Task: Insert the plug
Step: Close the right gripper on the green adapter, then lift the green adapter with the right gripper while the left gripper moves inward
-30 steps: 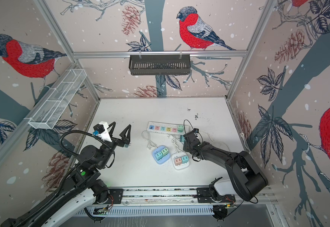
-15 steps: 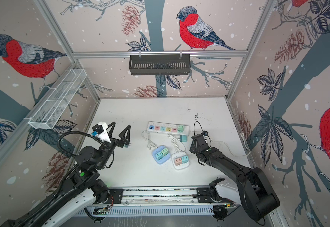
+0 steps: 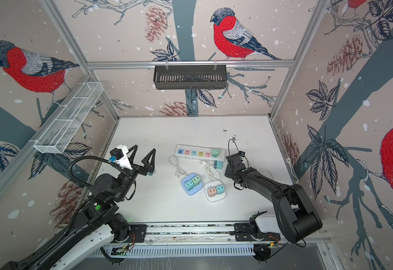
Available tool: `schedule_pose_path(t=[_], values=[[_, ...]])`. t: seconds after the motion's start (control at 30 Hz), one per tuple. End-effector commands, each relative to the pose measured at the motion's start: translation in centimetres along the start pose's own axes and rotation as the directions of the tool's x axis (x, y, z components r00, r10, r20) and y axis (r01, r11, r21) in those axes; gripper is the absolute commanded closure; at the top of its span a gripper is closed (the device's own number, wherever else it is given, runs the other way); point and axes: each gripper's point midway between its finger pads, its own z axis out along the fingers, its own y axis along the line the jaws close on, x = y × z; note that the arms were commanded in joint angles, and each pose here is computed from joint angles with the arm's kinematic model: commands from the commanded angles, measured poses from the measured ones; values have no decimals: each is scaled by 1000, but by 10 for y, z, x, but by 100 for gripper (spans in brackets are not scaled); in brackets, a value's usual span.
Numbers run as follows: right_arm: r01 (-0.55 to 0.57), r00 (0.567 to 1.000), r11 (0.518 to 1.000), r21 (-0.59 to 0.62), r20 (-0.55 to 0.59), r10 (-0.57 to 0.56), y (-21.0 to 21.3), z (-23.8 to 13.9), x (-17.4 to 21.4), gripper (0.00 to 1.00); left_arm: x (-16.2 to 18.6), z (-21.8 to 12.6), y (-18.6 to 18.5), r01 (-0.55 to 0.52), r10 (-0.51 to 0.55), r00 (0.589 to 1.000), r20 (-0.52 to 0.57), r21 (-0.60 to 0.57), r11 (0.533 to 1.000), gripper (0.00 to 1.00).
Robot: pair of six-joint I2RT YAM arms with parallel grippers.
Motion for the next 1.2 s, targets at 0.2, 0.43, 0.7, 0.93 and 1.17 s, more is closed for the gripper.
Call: schedule_pose_path(t=[0.2, 0.43, 0.7, 0.93, 1.17], values=[[28, 999, 1000, -10, -15, -29, 3, 5, 1, 43, -3, 0, -1, -7, 7, 1000, 7, 7, 1000, 2], [39, 999, 999, -9, -33, -39, 5, 9, 4, 50, -5, -3, -1, -2, 2, 1000, 14, 11, 1000, 1], [39, 999, 999, -16, -22, -39, 6, 7, 3, 64, -4, -3, -1, 2, -2, 1000, 13, 11, 1000, 2], [12, 999, 999, -46, 47, -10, 7, -9, -7, 72, -6, -4, 1, 39, -39, 999, 10, -1, 999, 1], [26, 966, 996, -89, 259, -2, 29, -75, -46, 78, -4, -1, -2, 45, -45, 999, -21, 5, 999, 1]])
